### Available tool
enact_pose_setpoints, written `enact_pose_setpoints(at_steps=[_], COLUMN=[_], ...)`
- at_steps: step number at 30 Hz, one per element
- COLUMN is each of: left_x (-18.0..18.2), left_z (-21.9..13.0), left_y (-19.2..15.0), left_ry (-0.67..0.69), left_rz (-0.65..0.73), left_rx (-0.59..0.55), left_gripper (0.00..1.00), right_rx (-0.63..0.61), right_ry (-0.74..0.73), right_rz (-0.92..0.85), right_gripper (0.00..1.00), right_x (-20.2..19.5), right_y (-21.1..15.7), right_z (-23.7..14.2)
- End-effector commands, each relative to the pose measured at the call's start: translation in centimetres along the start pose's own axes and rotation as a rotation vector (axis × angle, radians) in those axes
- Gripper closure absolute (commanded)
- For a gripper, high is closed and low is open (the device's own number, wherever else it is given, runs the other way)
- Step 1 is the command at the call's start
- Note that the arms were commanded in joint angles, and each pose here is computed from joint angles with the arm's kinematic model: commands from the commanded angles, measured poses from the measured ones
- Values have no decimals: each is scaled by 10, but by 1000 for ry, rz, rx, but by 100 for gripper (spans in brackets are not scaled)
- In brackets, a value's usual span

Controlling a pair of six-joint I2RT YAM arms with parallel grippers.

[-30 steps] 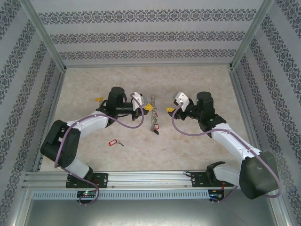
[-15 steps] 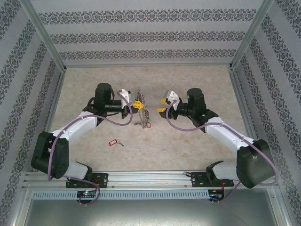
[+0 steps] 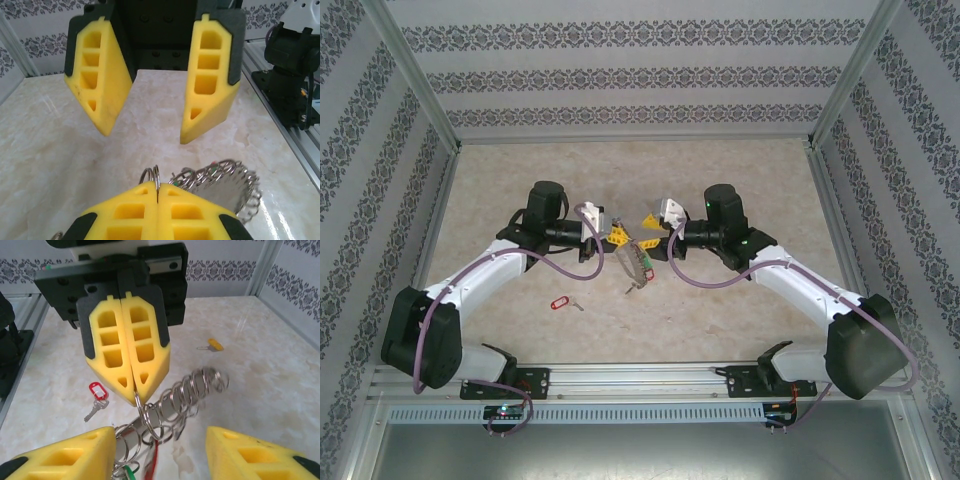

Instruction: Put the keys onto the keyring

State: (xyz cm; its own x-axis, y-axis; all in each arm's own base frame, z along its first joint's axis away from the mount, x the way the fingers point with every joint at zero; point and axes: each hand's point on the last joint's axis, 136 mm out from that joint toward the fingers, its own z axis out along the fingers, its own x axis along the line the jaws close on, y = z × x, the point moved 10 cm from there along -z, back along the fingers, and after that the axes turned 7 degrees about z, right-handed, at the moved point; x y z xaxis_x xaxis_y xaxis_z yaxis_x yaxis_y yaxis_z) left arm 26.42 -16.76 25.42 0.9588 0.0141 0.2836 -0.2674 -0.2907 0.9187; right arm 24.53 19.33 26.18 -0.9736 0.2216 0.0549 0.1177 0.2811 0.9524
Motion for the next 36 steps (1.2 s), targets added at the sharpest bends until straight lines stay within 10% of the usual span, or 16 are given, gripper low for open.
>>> enact_pose_setpoints(at_steps=[1,17,36], left_x=[-2,-23,-43], left_z=[-2,7,16], left_y=[24,37,45], left_ry=[-43,-88,-46], left_rz=[120,250,450], left_rx=[-42,5,74], left_gripper=[100,100,100], right_rx=[19,101,75], right_ry=[18,27,-47], right_rz=[-15,-95,32], right_gripper=[56,92,75], right_x=[2,7,-11], right_y=[-5,-5,-7], right_z=[-2,9,-1])
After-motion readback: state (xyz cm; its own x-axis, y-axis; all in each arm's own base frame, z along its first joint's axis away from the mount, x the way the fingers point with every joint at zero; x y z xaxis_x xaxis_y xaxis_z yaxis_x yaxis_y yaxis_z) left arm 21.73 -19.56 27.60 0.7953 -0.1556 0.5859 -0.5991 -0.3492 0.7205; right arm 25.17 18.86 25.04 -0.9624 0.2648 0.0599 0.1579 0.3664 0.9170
